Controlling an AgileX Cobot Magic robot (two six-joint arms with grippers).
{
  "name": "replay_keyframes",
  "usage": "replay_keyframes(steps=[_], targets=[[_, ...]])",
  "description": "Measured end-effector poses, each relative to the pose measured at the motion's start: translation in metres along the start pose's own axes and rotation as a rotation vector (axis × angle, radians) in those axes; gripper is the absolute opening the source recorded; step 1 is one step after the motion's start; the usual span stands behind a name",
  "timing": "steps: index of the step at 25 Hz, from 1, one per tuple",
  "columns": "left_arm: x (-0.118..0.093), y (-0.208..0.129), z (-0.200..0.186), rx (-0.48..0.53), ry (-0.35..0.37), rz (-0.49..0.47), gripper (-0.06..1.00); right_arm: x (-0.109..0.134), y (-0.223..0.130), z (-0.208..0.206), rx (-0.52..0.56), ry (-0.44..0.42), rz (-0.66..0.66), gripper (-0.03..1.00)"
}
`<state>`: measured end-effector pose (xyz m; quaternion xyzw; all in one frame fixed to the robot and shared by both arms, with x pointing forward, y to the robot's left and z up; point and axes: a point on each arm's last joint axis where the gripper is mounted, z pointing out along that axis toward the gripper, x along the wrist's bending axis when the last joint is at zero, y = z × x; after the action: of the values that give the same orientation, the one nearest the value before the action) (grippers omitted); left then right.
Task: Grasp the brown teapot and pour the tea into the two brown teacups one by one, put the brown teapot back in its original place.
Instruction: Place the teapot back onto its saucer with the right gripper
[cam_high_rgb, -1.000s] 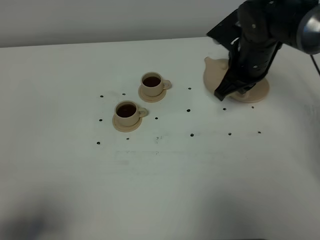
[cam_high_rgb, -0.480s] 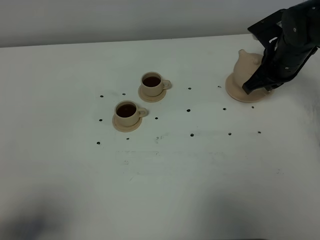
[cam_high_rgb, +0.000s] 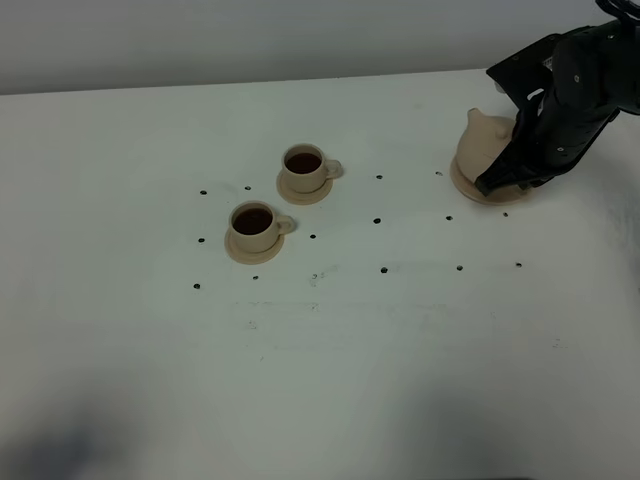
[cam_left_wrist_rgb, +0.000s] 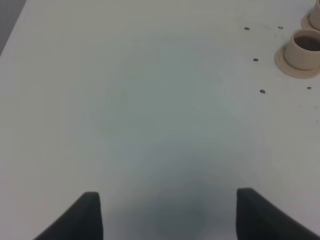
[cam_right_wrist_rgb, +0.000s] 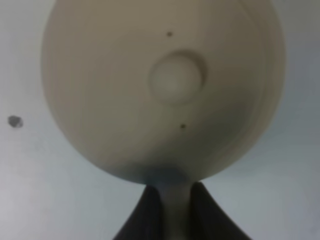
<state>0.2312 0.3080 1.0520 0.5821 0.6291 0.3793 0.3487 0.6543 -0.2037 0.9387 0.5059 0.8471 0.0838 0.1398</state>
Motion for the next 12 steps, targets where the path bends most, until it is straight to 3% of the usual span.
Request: replay_keyframes(steps=[12], targets=[[0.0,0.0,0.0,0.0,0.0,0.0,0.59,0.0005,0.0008,0.0061,-0.008,0.0,0.01,0.09]])
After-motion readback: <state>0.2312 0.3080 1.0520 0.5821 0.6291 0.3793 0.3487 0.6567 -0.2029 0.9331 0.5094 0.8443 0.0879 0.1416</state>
